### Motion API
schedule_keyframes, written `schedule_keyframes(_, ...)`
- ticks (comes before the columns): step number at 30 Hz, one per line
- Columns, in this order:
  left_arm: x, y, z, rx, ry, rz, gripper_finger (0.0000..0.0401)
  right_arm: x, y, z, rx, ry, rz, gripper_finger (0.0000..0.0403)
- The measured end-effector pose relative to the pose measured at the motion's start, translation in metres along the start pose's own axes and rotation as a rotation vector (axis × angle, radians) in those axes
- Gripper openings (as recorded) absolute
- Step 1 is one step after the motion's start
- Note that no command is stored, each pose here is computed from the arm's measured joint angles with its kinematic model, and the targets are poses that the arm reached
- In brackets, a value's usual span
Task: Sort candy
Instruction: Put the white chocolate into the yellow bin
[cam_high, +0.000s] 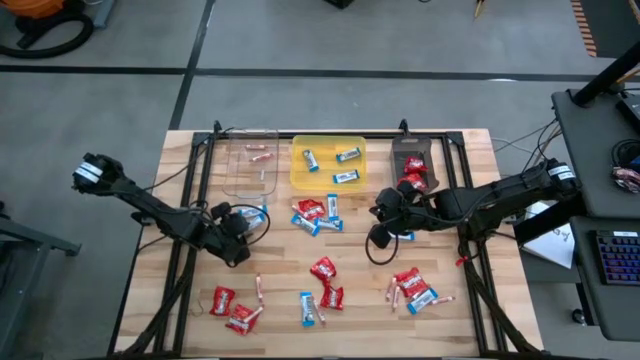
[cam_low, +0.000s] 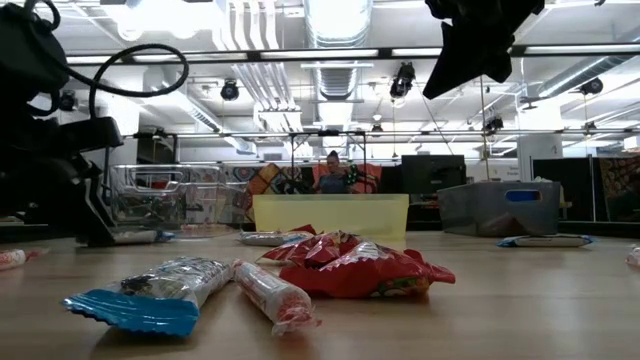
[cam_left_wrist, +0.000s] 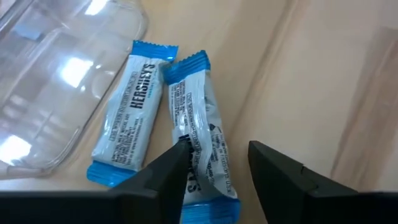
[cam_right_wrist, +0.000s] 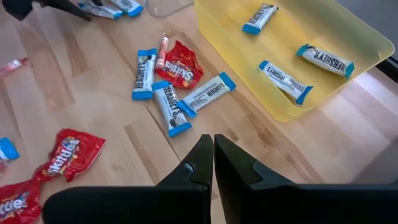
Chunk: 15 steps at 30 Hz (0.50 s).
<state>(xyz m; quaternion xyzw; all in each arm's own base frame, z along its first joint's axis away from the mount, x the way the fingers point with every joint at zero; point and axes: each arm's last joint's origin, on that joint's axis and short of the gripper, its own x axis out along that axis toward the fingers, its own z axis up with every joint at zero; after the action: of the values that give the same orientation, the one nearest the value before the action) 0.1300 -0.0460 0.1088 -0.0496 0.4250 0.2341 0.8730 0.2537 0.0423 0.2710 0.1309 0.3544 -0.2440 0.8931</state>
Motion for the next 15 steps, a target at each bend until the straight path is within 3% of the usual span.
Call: schedule_keyframes(15,0.0004,-0.0007,-0.0009,-0.037,0.015,-0.026,0.0011,0.0,0.0005,0.0006,0.001,-0.006,0.005,0.0009)
